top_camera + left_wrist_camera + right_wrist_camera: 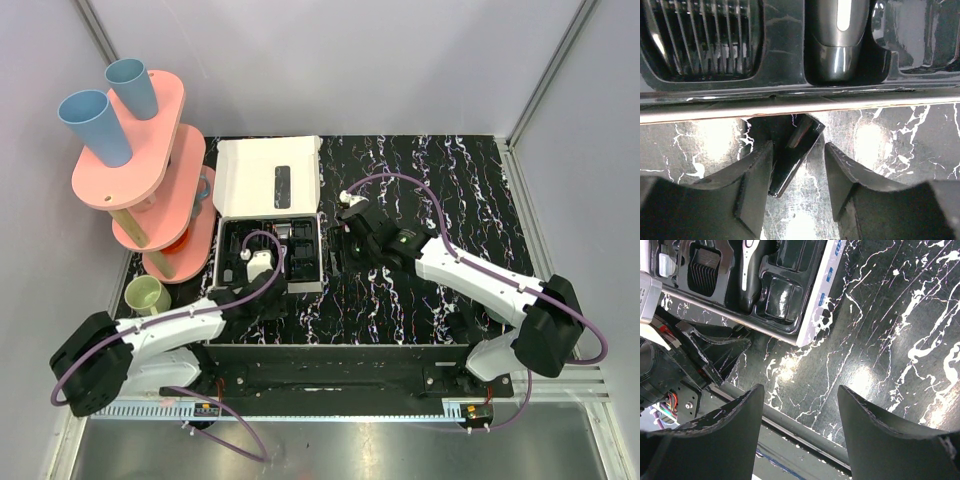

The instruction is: Sort the hair-cutting tools

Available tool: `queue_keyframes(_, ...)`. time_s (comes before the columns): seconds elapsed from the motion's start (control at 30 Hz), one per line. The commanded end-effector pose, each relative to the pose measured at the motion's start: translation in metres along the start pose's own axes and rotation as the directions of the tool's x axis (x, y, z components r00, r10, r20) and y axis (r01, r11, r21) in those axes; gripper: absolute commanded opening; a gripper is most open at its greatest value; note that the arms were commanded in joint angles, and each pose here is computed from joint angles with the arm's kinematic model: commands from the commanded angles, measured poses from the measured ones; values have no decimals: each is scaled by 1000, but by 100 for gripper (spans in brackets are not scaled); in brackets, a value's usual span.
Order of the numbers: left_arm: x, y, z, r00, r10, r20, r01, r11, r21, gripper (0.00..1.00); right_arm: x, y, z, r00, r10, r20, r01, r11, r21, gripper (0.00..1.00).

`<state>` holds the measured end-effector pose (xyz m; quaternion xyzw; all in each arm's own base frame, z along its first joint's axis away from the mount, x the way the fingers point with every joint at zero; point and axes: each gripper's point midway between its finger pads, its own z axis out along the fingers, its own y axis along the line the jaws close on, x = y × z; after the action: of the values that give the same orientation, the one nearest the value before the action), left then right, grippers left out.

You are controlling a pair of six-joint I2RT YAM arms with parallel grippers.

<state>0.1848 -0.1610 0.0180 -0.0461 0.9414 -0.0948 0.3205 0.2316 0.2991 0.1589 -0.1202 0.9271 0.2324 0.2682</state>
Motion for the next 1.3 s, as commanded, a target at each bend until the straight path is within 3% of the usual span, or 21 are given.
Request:
queue_keyframes(0.0, -10, -6, -1, 1000, 19, 22, -18, 999, -35, 48, -7, 1, -11, 999, 11, 31, -10, 1000, -11, 68)
queue_keyframes(0.23, 4, -6, 4, 993, 121, -15, -122, 987, -102, 34, -6, 0, -10, 1000, 11, 30, -10, 1000, -8, 68)
queue_keyframes(0.4, 6, -12, 3, 986, 163, -31, -165, 978, -124, 10, -5, -2, -13, 999, 11, 35, -11, 1000, -6, 68)
queue_keyframes(0.5, -2, -20, -5, 985, 173, -16, -174, 979, -109, 0, -6, -1, -16, 999, 13, 42, -12, 1000, -9, 68)
queue_keyframes(0.7, -37, -46, -35, 985, 156, 73, -156, 988, -12, 0, -9, -1, -20, 998, 11, 58, -11, 1000, -10, 68)
queue_keyframes(0.83, -72, -61, -67, 975, 53, 214, -80, 990, 116, 3, -10, -6, -22, 996, 14, 83, -15, 1000, 7, 68)
queue_keyframes(1.07, -153, -53, -99, 909, 9, 418, -22, 999, 27, 8, -8, -15, -22, 994, 21, 104, -24, 999, 29, 68)
queue_keyframes(1.27, -203, -36, -74, 906, -5, 422, 23, 999, -37, 3, -9, -17, -25, 993, 25, 119, -29, 999, 35, 68)
